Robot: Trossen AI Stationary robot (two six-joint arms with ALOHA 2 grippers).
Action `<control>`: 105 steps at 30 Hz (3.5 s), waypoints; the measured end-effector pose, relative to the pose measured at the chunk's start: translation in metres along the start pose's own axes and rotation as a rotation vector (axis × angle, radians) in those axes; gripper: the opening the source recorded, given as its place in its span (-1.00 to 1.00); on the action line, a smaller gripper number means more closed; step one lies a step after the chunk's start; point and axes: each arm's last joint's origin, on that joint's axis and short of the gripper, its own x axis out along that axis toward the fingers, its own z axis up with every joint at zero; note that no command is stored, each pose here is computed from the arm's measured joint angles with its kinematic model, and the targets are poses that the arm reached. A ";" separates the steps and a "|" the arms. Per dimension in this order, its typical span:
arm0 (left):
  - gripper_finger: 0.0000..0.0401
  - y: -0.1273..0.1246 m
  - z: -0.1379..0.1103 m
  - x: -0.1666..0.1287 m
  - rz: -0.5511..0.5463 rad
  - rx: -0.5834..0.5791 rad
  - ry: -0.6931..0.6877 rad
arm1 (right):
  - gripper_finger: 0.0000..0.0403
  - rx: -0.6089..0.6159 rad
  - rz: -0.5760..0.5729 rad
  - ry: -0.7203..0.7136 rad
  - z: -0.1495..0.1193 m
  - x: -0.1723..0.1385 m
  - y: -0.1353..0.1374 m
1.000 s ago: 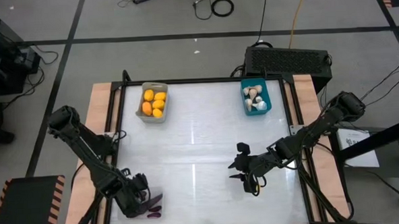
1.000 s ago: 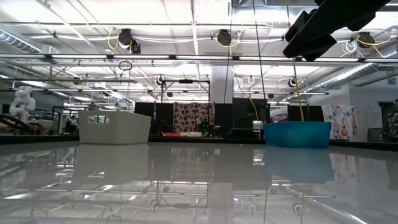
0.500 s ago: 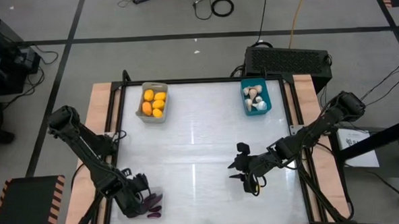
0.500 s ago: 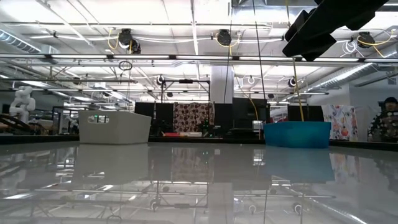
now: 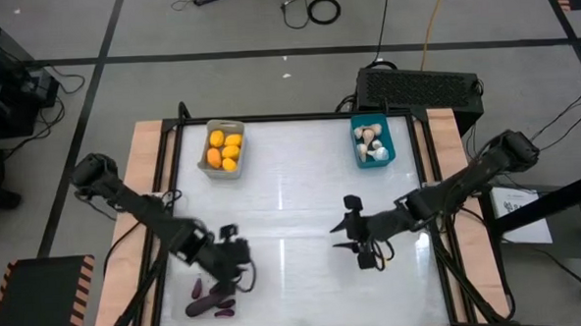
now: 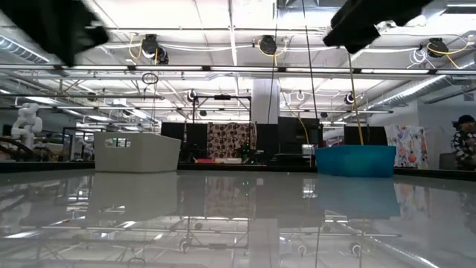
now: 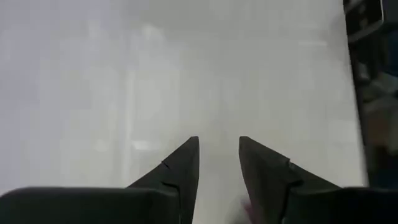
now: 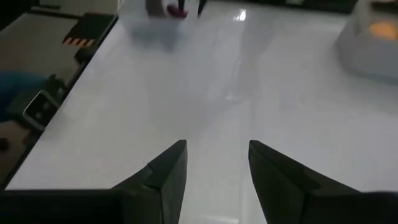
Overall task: Sort produce into baskets
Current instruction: Return to Home Position
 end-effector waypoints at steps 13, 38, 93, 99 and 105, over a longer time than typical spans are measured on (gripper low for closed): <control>-0.40 0.104 0.062 -0.023 0.189 0.369 -0.228 | -0.19 -0.082 -0.138 -0.136 0.021 -0.059 -0.054; -0.40 0.179 -0.052 -0.080 0.149 0.001 -0.869 | -0.99 0.245 -0.249 -0.414 -0.092 -0.121 -0.097; -0.40 0.188 -0.136 -0.031 0.194 -0.223 -0.934 | -0.98 0.477 -0.581 -0.461 -0.156 -0.113 -0.104; -0.40 0.188 -0.136 -0.031 0.194 -0.220 -0.934 | -0.98 0.477 -0.581 -0.461 -0.156 -0.113 -0.104; -0.40 0.188 -0.136 -0.031 0.193 -0.220 -0.933 | -0.98 0.477 -0.581 -0.461 -0.156 -0.113 -0.104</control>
